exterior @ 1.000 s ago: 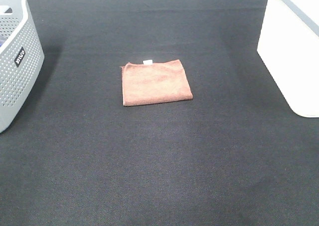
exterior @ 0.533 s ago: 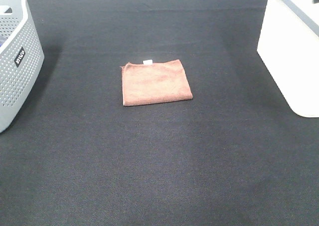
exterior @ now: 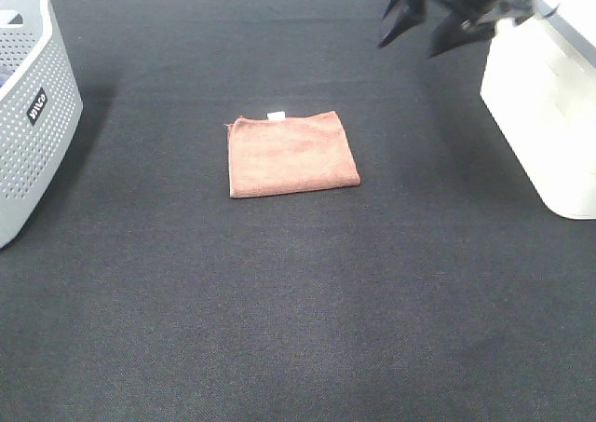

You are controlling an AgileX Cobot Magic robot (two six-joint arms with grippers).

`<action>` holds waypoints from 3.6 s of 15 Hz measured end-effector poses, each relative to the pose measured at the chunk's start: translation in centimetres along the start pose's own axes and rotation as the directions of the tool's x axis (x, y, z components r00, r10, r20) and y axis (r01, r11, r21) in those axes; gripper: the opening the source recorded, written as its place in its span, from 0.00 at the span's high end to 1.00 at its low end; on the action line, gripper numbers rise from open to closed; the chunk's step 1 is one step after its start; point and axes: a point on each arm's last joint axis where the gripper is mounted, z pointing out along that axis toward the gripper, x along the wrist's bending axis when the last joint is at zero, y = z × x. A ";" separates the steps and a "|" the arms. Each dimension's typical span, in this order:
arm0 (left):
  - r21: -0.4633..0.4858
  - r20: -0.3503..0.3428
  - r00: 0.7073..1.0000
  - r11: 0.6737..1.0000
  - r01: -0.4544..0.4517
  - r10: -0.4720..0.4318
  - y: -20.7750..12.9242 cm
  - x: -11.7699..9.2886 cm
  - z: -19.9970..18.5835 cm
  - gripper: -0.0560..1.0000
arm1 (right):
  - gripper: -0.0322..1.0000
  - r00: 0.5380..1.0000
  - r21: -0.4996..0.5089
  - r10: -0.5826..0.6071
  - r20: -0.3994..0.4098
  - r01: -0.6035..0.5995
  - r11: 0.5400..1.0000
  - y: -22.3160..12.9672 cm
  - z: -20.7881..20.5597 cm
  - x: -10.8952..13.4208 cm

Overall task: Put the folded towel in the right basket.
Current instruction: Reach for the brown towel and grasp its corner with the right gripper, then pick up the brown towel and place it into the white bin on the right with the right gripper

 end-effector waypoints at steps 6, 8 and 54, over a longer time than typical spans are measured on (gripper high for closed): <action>0.000 0.000 1.000 1.000 0.000 0.000 0.0 0.0 0.0 0.12 | 0.34 0.999 0.145 0.044 -0.024 -0.040 0.989 0.9 8.5 -2.2; 0.000 0.000 1.000 1.000 0.000 0.000 0.0 0.0 0.0 0.12 | 0.30 0.995 0.232 0.076 -0.069 -0.058 0.971 1.0 12.0 -2.8; 0.000 0.000 1.000 1.000 0.000 0.000 0.0 0.0 0.0 0.12 | 0.95 0.979 -0.180 0.062 0.196 -0.026 0.983 8.2 -15.2 -7.8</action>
